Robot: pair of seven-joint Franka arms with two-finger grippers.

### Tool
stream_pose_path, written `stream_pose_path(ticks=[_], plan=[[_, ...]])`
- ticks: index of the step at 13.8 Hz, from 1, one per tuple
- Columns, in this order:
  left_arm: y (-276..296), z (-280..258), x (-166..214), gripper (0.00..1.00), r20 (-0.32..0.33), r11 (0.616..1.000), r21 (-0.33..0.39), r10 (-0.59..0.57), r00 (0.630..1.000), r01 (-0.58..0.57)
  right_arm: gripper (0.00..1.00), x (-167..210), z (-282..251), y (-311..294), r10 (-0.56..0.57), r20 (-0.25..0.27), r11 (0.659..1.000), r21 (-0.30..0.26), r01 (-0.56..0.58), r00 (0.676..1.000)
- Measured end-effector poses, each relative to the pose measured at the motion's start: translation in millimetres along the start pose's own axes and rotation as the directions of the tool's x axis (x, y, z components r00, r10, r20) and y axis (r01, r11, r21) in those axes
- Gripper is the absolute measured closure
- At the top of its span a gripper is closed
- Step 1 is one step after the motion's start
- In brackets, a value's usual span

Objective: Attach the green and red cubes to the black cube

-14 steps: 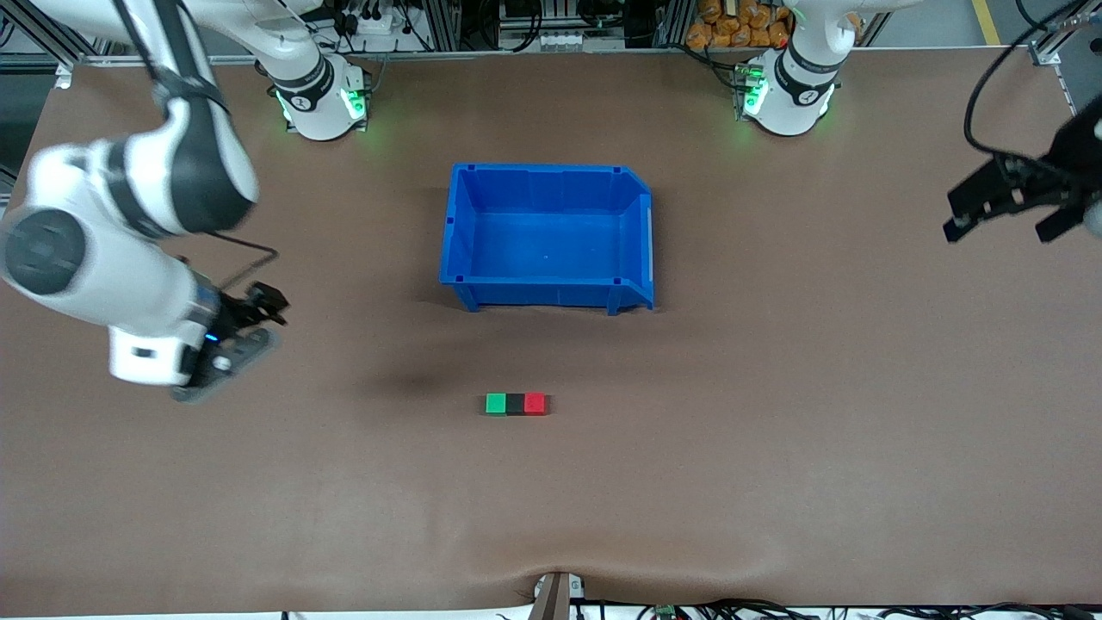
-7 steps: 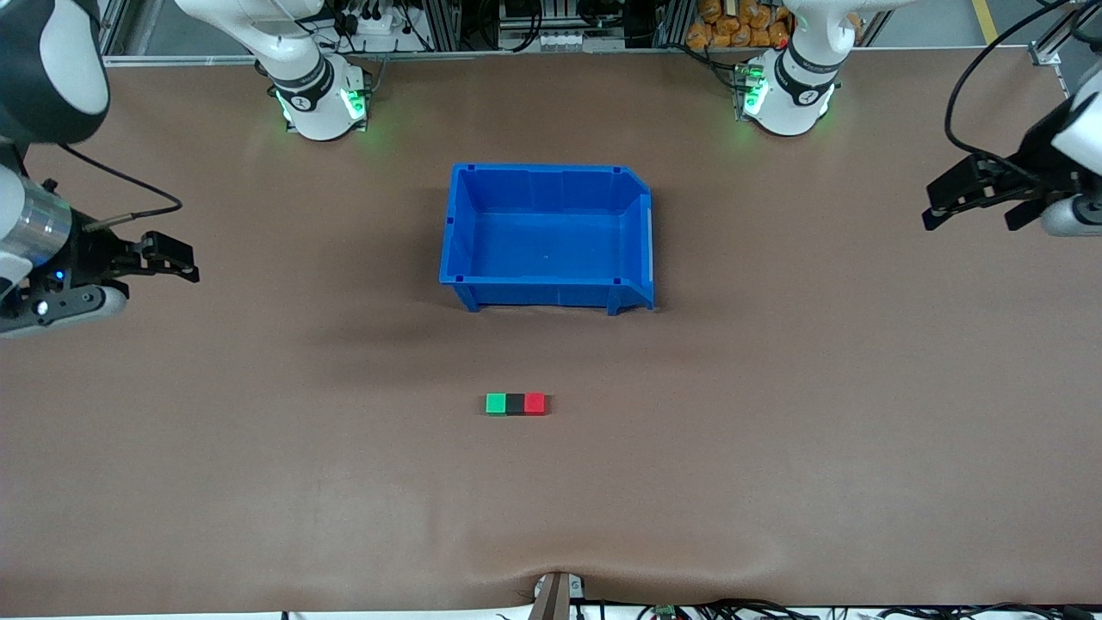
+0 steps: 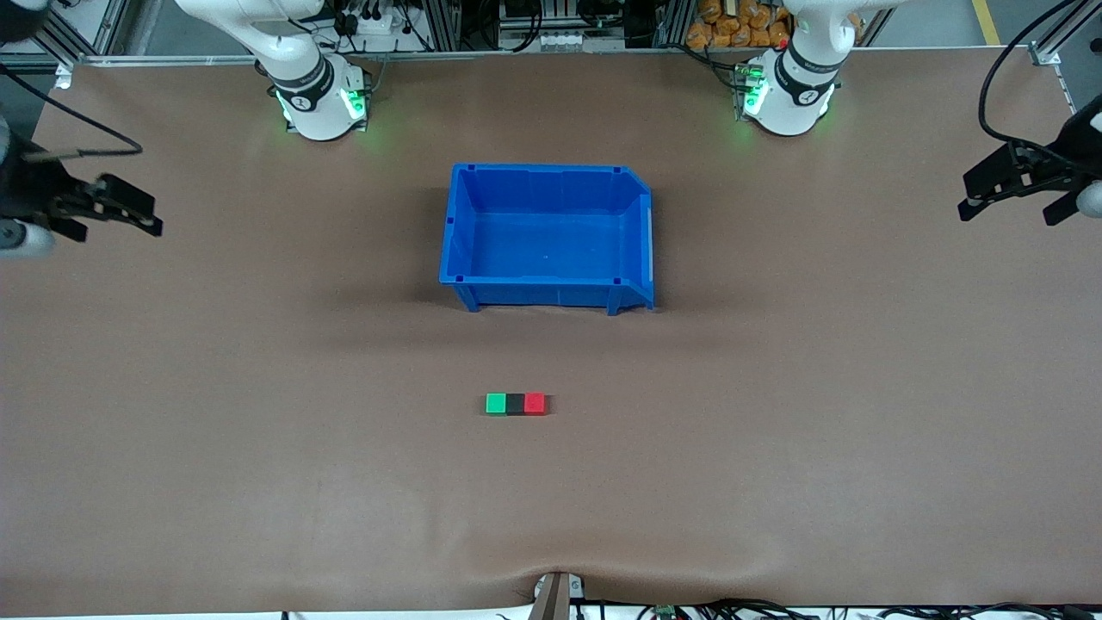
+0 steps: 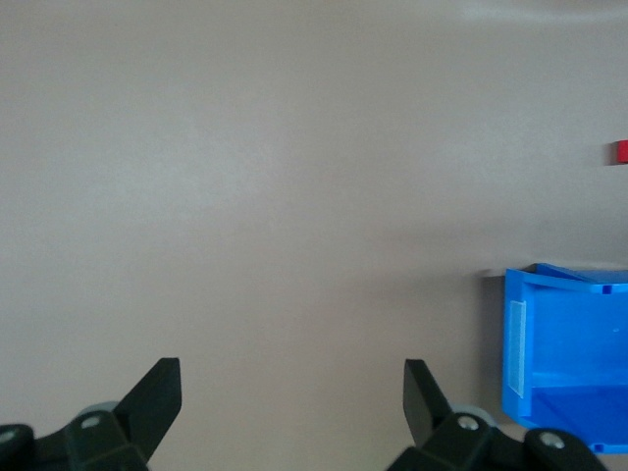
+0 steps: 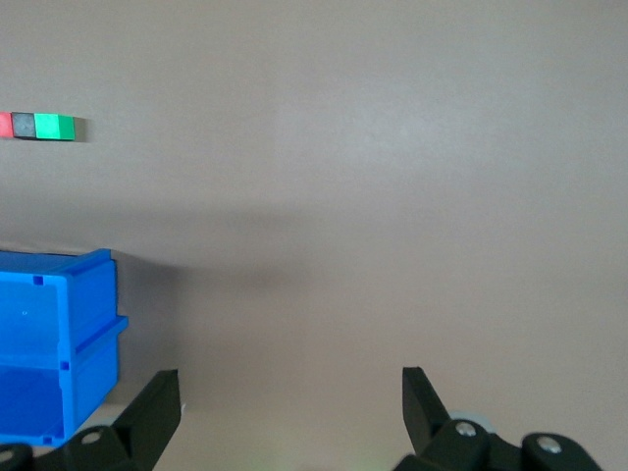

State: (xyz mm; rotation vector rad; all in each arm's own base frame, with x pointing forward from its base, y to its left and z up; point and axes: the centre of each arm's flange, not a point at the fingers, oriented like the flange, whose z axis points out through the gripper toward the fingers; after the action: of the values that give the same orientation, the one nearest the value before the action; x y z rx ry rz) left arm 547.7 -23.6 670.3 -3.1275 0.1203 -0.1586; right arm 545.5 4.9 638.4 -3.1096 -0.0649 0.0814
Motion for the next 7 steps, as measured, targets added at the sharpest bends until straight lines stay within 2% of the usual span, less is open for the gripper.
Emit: stream_pose_path(ticks=[4,7], plan=[[-2.3,0.2,4.0,0.0,-0.007,1.0,-0.003,0.005,1.0,-0.005,0.0,-25.2,-23.4,5.7,0.087,0.03,0.996,0.0,-0.087,0.996],[-3.2,4.1,8.2,0.0,-0.002,1.0,-0.006,0.005,1.0,-0.005,0.0,-27.9,-25.7,5.6,0.102,0.039,0.995,-0.001,-0.102,0.994]])
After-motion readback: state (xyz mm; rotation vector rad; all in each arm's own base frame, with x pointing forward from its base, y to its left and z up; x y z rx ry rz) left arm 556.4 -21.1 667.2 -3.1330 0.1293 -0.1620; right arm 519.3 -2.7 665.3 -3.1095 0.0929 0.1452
